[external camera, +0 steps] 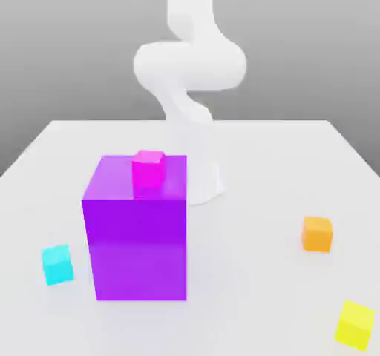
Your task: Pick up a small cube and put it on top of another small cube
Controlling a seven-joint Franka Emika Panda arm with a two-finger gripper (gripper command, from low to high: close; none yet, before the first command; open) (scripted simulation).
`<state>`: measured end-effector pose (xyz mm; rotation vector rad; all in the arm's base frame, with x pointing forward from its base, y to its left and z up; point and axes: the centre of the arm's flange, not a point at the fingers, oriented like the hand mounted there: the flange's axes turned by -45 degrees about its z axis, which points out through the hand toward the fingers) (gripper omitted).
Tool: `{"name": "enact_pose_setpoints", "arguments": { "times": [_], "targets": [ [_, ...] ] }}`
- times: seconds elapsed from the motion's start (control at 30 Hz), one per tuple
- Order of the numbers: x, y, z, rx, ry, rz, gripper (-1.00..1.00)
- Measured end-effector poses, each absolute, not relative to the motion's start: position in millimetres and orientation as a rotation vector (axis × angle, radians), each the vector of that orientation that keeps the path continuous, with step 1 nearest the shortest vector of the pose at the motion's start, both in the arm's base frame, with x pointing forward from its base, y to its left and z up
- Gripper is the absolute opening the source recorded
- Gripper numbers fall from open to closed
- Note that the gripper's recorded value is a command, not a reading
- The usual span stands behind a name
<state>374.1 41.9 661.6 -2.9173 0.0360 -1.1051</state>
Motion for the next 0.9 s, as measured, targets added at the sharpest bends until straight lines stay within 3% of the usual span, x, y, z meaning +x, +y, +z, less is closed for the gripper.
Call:
{"name": "enact_pose_setpoints", "arguments": {
  "times": [0.13,0.27,0.4,0.57,0.7,0.9],
  "targets": [
    [402.1,114.4,562.7,-2.967,0.069,-0.889,0.00],
    [398.5,175.2,462.8,-3.011,0.108,-0.678,0.00],
    [364.5,225.6,361.7,-3.054,0.152,-0.456,0.00],
    [280.8,266.3,247.5,-3.105,0.216,-0.163,0.00],
    [222.2,279.2,199.6,-3.127,0.229,-0.017,0.00],
    [223.4,282.5,177.6,-3.115,0.261,-0.006,0.00]
  ]
}}
